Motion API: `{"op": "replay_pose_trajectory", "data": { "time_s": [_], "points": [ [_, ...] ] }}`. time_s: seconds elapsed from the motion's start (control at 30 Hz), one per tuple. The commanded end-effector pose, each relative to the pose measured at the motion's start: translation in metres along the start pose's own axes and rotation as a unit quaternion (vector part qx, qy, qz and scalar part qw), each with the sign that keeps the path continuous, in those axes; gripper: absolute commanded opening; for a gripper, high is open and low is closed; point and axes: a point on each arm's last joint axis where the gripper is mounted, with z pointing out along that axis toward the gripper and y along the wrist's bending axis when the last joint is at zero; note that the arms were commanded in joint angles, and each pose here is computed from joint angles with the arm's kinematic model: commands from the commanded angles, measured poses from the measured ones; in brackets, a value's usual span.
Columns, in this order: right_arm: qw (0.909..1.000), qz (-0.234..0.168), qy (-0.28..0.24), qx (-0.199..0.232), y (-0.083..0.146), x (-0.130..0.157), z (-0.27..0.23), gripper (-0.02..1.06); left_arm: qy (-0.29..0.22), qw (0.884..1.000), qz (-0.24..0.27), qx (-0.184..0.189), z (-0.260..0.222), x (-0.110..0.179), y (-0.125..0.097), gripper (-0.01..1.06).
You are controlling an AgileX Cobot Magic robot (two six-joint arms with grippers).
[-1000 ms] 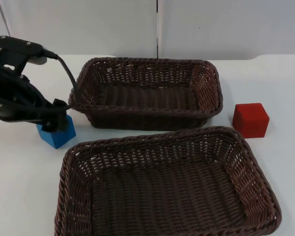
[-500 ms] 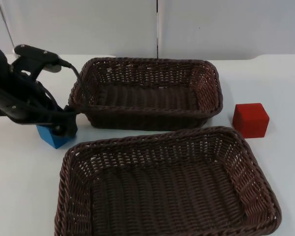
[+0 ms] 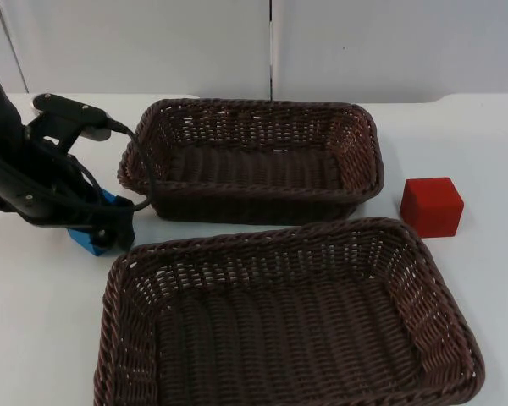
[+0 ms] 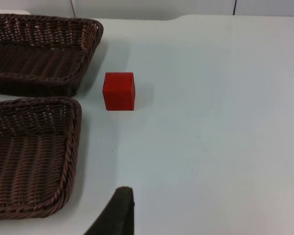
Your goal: Pick up one cube with the left hand and place it into the upper basket. Pick up one cube with the right hand and place it into the lower basket.
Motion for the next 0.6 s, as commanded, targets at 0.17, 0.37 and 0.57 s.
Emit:
{"op": "replay_pose_trajectory", "data": {
  "time_s": [0.17,0.37,0.57],
  "points": [
    [1.0000,0.001,0.000,0.004,-0.0001,0.0006,0.0000,1.05,-0.005,1.000,0.030,-0.003,0.0004,-0.0020,-0.0006,1.05],
    [1.0000,0.001,0.000,0.004,-0.0001,0.0006,0.0000,1.05,-0.005,0.997,0.073,-0.004,0.0004,-0.0022,-0.0005,1.05],
    [1.0000,0.001,0.000,0.004,-0.0001,0.0006,0.0000,1.05,-0.008,0.997,0.073,-0.006,0.0004,-0.0026,-0.0002,1.05]
  ]
}}
